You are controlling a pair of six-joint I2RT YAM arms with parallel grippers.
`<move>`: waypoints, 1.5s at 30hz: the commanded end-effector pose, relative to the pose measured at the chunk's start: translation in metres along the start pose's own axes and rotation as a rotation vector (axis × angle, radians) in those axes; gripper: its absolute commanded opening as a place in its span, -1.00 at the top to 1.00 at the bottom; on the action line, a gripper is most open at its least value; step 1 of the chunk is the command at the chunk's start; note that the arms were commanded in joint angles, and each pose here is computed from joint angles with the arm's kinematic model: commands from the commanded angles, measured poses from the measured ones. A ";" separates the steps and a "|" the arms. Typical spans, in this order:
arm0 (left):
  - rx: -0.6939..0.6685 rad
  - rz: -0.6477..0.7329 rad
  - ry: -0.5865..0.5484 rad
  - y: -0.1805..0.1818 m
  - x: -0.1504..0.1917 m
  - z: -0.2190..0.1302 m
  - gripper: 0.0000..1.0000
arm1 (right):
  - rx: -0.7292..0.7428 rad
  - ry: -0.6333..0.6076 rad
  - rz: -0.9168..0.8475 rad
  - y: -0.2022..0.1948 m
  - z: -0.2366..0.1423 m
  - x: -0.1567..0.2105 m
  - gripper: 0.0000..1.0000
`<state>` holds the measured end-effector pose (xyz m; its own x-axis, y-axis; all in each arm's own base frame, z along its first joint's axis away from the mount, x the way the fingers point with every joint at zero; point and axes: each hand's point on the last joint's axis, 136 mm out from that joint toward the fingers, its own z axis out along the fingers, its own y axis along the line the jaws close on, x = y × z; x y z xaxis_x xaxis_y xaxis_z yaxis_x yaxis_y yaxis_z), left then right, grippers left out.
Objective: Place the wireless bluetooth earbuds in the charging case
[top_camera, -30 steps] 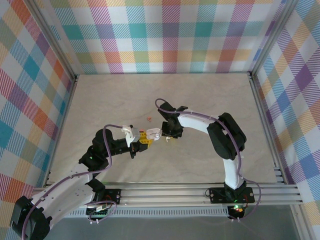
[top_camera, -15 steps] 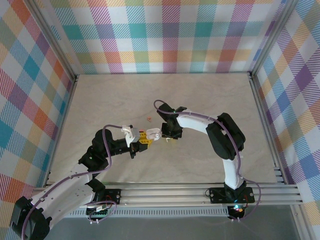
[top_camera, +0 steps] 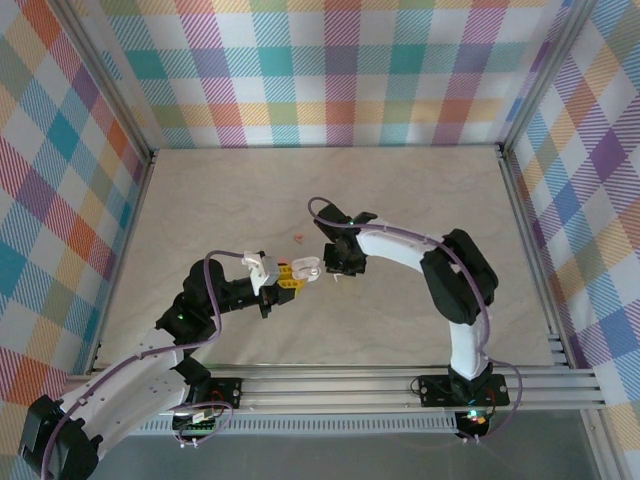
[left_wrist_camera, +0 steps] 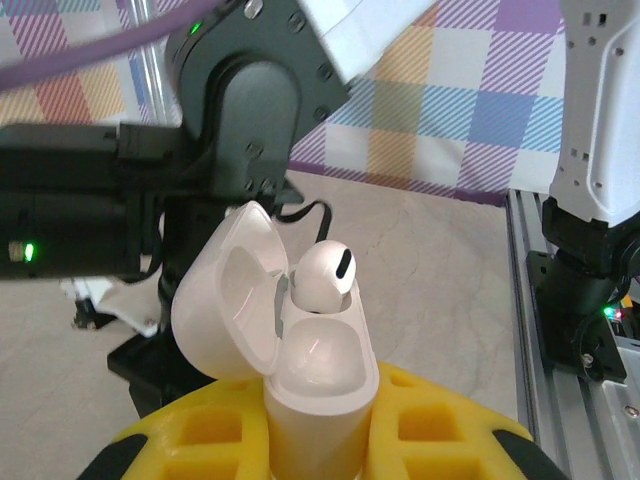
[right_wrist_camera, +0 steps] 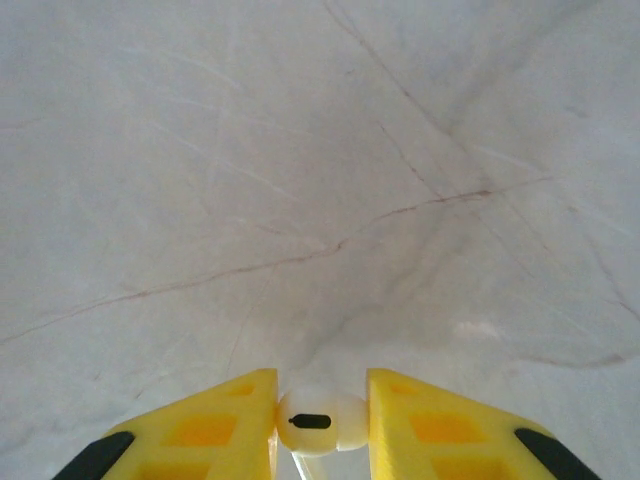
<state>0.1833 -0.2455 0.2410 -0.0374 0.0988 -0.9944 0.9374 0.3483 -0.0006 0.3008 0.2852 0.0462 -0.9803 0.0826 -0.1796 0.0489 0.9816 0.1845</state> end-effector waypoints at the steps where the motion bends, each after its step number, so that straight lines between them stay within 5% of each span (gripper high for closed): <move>1: -0.003 0.014 -0.038 -0.002 -0.013 -0.001 1.00 | -0.040 -0.126 -0.026 0.003 -0.042 -0.015 0.46; 26: -0.034 -0.050 -0.038 0.021 -0.019 0.031 1.00 | -0.311 -0.776 -0.287 0.043 -0.251 -0.014 0.53; 45: -0.149 -0.138 -0.043 0.044 -0.024 0.036 1.00 | -0.559 -0.732 -0.294 0.101 -0.247 0.005 0.50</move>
<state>0.2345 -0.2624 0.2359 -0.1773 0.0584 -0.9824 0.8672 0.4813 -0.1279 0.2556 0.3277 0.2973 -0.5635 0.0836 -0.8219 -0.4397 0.8119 0.3841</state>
